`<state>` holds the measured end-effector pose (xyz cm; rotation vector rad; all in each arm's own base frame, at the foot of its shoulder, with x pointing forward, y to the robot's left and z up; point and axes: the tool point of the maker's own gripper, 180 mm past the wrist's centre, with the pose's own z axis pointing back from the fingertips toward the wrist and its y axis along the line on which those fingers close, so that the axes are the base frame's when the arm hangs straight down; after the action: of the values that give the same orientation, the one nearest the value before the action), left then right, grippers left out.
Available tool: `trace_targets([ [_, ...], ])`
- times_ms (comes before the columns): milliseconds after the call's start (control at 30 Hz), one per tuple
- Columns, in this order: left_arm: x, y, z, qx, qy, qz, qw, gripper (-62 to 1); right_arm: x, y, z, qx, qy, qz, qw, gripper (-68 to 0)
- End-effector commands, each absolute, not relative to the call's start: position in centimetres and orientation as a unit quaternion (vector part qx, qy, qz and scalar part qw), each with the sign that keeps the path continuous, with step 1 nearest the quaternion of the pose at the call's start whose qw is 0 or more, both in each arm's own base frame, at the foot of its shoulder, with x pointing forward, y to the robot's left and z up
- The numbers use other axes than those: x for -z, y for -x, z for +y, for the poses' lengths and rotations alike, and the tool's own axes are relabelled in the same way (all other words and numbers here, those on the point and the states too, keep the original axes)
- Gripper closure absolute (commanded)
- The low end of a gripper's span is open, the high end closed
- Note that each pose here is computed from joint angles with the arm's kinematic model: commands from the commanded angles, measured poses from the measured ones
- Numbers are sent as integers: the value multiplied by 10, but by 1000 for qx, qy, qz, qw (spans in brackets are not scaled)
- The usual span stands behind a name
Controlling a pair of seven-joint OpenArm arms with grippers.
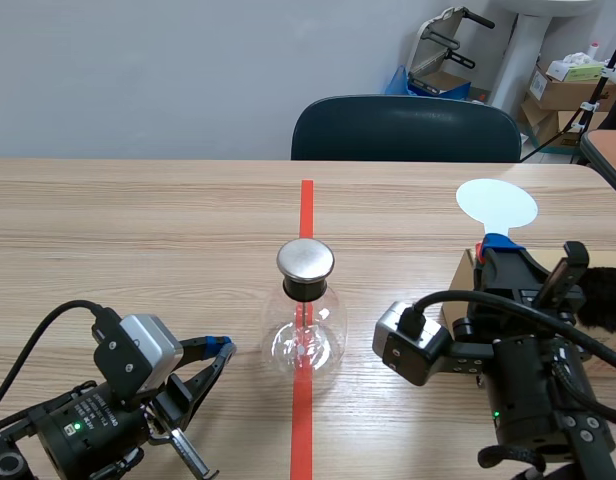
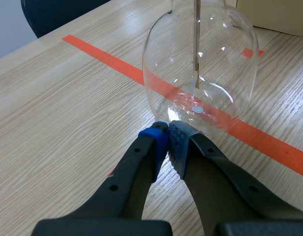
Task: Do the electroscope experiment
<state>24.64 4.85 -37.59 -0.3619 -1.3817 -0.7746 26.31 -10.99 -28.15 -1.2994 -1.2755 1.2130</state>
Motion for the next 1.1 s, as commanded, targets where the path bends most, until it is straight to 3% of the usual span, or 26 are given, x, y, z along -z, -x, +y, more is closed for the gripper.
trace_targets([
  [0, 371, -248, 46, 338, 165, -626, 683, -40, 271, -267, -112, -483, 536, -526, 450, -20],
  [867, 372, -248, 46, 339, 163, -624, 685, -40, 271, -267, -112, -483, 536, -526, 449, -20],
  [1067, 373, -248, 46, 339, 163, -624, 685, -40, 273, -264, -83, -526, 495, -561, 404, -20],
])
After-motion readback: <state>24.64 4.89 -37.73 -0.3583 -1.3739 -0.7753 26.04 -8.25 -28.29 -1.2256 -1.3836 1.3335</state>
